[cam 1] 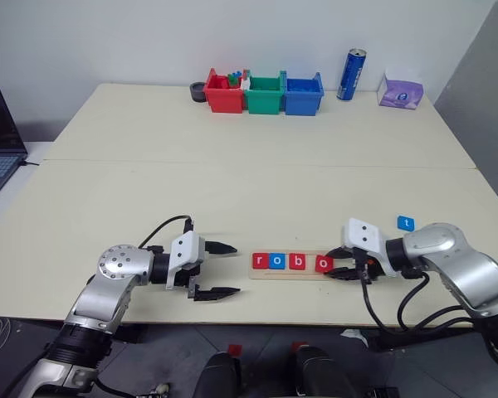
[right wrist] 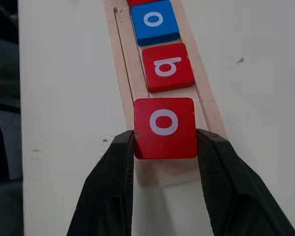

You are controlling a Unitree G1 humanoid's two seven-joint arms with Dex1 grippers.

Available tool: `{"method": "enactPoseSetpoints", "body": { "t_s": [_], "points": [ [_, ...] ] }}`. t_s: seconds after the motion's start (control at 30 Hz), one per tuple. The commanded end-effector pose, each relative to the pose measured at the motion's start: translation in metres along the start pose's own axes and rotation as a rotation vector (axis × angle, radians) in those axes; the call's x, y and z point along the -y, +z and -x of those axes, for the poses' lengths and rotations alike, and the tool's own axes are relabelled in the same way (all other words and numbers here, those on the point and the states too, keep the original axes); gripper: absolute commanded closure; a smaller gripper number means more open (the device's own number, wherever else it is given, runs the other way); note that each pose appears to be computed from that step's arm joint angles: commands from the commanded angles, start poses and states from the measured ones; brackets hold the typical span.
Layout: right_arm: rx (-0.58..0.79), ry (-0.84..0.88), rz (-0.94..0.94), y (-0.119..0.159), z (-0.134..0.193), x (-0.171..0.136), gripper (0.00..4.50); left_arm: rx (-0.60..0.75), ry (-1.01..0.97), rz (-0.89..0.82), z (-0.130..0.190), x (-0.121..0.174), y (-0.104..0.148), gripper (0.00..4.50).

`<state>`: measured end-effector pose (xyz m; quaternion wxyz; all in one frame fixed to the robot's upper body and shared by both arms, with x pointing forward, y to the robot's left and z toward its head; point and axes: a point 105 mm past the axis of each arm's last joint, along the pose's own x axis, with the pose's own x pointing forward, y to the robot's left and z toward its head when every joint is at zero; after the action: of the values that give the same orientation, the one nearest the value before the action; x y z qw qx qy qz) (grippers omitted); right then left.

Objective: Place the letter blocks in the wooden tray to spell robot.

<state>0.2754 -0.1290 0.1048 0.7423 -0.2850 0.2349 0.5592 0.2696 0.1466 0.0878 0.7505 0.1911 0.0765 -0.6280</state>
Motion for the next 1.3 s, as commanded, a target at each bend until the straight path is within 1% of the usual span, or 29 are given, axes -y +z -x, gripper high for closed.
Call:
{"method": "enactPoseSetpoints", "body": {
  "t_s": [0.03, 0.3, 0.9, 0.97, 1.1, 1.13, 1.2, 1.3],
  "points": [
    [-0.014, -0.024, 0.049, 0.008, -0.002, 0.005, 3.04, 0.017, 0.015, -0.028, 0.002, -0.002, 0.005, 0.0],
    [-0.025, -0.043, 0.061, 0.01, -0.007, 0.013, 3.04, 0.017, 0.022, -0.024, 0.002, 0.0, 0.003, 0.0],
    [-0.03, -0.017, 0.126, 0.014, -0.01, 0.014, 3.04, 0.018, 0.024, -0.024, 0.002, 0.001, 0.006, 0.0],
    [-0.03, -0.011, 0.131, 0.013, -0.01, 0.014, 2.3, 0.017, 0.025, -0.025, 0.002, 0.001, 0.007, 0.0],
    [-0.027, -0.01, 0.142, 0.014, -0.009, 0.014, 1.02, 0.017, 0.024, -0.025, 0.002, 0.0, 0.008, 0.0],
    [-0.024, -0.011, 0.147, 0.015, -0.009, 0.014, 0.62, 0.016, 0.024, -0.026, 0.002, 0.0, 0.008, 0.0],
    [-0.017, -0.016, 0.151, 0.018, -0.007, 0.015, 0.03, 0.016, 0.025, -0.026, 0.003, 0.0, 0.009, 0.0],
    [0.014, -0.038, 0.142, 0.025, 0.0, 0.018, 0.03, 0.014, 0.027, -0.027, 0.003, 0.0, 0.008, 0.0]
  ]
}}
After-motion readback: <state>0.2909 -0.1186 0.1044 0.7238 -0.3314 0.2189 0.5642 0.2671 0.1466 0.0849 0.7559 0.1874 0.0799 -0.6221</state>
